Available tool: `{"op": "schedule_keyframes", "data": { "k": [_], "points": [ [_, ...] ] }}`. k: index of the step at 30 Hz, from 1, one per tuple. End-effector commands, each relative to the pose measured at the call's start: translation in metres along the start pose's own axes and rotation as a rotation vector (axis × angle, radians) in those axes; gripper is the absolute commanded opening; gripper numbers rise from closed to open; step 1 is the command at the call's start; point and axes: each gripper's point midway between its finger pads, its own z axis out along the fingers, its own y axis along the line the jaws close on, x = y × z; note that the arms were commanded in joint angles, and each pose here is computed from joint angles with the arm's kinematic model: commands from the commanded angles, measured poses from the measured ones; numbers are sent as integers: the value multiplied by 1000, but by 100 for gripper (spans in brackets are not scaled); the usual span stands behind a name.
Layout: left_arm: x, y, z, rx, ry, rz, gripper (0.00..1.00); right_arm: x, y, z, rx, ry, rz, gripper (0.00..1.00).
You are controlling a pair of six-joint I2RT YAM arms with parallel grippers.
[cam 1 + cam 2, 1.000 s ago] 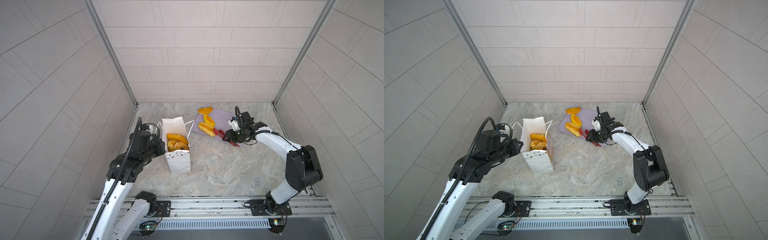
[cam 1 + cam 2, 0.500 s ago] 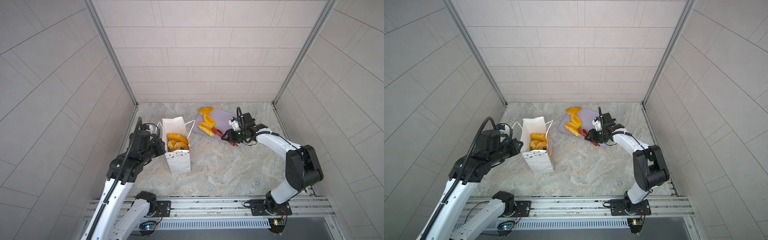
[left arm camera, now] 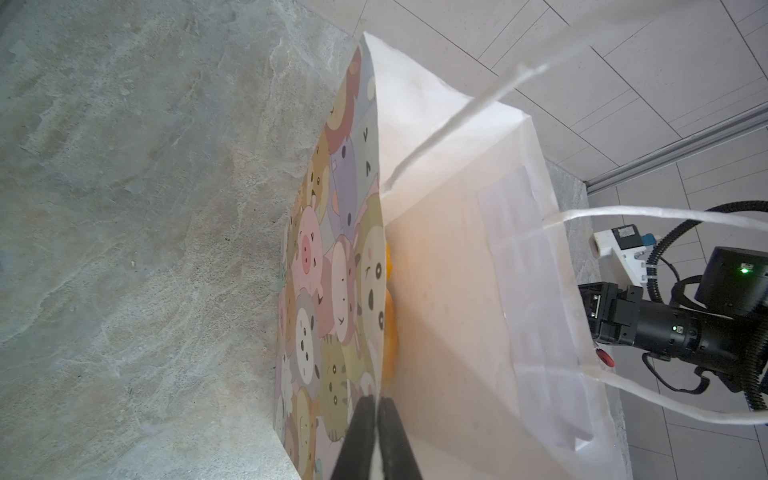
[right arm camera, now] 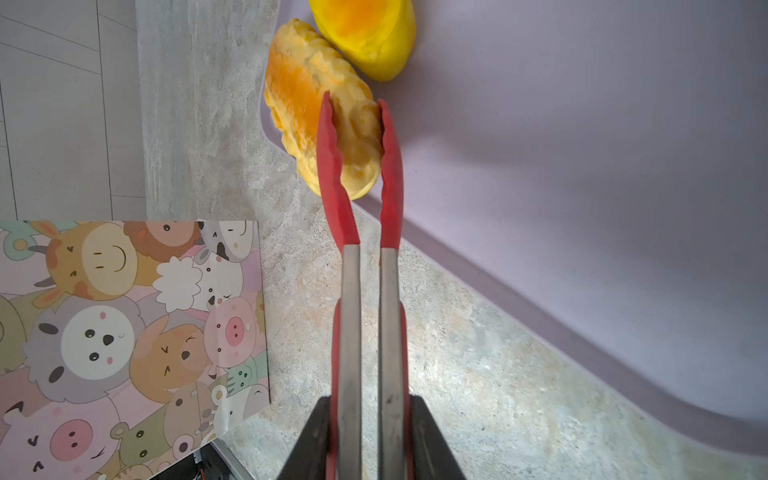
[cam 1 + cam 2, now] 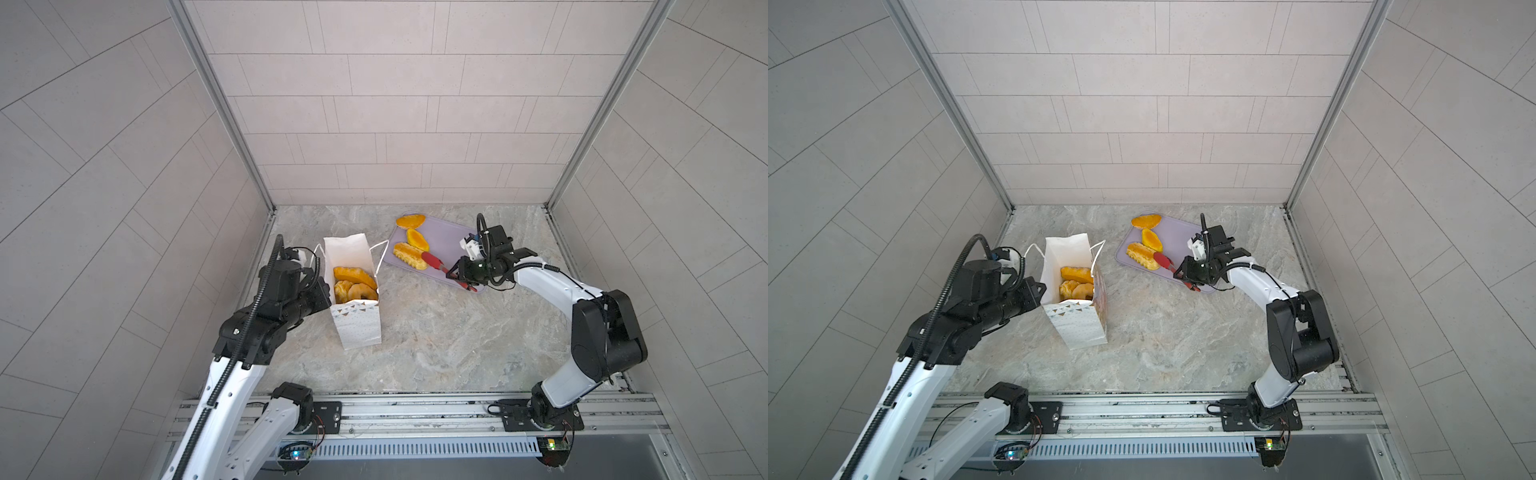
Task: Place the fake bread into the paper bag
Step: 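Lower the open tongs around the striped roll with the right gripper, then squeeze the tongs on the striped roll and lift it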
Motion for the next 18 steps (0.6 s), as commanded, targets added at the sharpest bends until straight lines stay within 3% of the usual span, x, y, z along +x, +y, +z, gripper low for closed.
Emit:
{"op": "schedule_keyframes", "data": {
  "k": [1,18],
  "points": [
    [-6,-3,-7,3,-21,16,7,-13,15,-21,-44,-63,-26,26],
    [-8,-4,-8,6,-28,15,7,-25,39,-72,-70,-158,-99,18]
  ]
}}
